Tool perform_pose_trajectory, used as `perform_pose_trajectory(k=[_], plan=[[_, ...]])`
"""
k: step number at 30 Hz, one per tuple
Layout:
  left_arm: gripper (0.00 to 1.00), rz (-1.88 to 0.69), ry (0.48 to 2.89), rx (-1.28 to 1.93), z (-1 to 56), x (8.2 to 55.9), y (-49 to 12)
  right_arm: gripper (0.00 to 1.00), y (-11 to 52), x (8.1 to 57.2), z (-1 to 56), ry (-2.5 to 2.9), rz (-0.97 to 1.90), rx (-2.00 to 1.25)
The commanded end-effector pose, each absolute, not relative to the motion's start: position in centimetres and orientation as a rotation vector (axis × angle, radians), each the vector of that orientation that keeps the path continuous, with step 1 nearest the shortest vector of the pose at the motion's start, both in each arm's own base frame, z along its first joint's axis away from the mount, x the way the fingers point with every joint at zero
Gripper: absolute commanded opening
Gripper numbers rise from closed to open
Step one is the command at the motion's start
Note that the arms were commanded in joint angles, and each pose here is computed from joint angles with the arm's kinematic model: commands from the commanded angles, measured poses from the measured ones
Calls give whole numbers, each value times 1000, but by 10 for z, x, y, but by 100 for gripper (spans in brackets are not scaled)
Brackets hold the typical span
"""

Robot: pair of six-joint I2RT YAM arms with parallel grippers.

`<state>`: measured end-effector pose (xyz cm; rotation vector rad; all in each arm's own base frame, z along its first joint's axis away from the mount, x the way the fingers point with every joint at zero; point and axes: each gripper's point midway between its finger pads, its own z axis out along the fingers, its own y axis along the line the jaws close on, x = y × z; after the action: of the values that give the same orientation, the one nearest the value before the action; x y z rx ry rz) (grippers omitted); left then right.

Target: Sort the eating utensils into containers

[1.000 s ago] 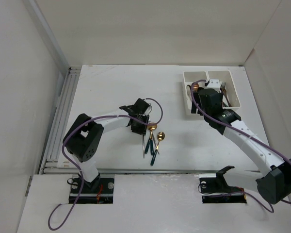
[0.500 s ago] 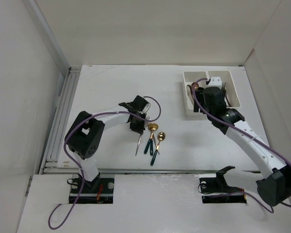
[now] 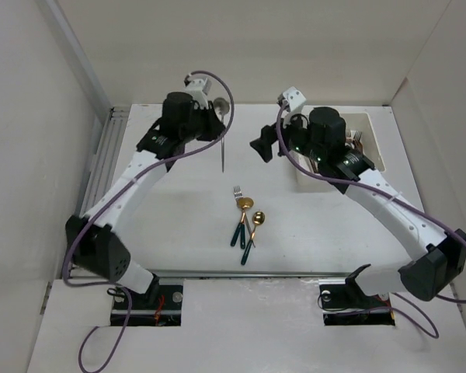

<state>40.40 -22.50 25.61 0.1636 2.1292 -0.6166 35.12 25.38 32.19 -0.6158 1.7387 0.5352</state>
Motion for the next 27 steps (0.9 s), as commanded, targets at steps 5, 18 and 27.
perform_pose_trajectory(k=[5, 18, 27], plan=[[0, -912, 1518, 354, 431, 357, -249, 93, 347, 309, 430, 1292, 924, -868], [0, -1010, 1470, 402, 441, 334, -258, 77, 362, 341, 424, 1377, 956, -693], [0, -1025, 1486, 388, 435, 329, -257, 20, 364, 354, 411, 1427, 935, -646]])
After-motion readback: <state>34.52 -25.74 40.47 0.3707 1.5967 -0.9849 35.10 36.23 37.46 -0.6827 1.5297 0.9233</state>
